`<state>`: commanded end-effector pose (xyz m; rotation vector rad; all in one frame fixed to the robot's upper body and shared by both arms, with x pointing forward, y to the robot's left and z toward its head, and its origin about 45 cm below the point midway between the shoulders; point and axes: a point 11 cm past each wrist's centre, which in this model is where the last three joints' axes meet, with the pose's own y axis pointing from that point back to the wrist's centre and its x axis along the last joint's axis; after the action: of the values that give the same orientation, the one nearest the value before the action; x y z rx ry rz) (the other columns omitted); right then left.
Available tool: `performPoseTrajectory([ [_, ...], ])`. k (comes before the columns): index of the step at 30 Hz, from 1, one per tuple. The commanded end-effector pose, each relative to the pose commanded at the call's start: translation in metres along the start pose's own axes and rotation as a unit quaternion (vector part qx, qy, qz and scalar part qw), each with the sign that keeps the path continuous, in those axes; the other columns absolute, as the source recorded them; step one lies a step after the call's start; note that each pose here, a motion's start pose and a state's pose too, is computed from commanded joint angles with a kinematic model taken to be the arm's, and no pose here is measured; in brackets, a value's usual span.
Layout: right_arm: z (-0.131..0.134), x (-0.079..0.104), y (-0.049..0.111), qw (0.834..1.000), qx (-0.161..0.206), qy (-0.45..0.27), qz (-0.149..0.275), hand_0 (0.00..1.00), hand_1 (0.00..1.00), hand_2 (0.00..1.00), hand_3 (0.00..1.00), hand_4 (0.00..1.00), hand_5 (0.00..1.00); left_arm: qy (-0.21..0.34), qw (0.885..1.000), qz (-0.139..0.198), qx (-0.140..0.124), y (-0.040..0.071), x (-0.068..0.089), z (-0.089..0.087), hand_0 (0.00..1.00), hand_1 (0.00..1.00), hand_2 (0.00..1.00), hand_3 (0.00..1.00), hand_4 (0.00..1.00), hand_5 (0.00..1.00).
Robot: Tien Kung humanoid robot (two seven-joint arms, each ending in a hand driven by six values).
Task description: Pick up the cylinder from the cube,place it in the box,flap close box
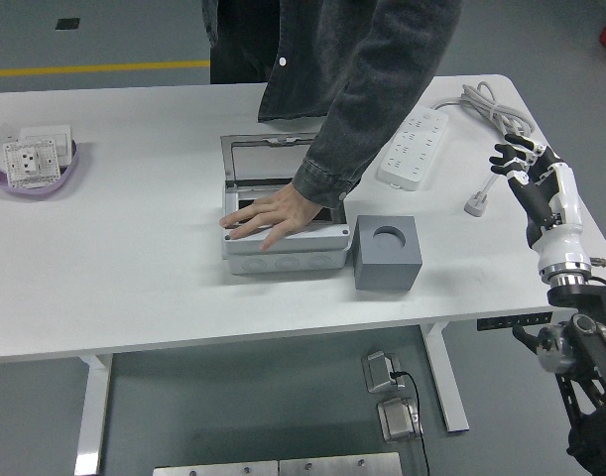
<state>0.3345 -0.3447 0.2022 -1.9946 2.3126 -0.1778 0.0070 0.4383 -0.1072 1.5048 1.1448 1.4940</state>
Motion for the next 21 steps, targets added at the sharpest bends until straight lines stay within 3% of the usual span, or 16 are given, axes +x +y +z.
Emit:
performPoseTrajectory([
  [21,0.0032,0.0039,0.0032,1.000,-0.005,0.021,0.004,0.637,0.582,0.642,0.647,0.647,0.367,0.000,1.000,0.001,0.003,-0.0006,0.0010,-0.0038,0.694,0.685,0.686,0.809,0.735,0.366],
])
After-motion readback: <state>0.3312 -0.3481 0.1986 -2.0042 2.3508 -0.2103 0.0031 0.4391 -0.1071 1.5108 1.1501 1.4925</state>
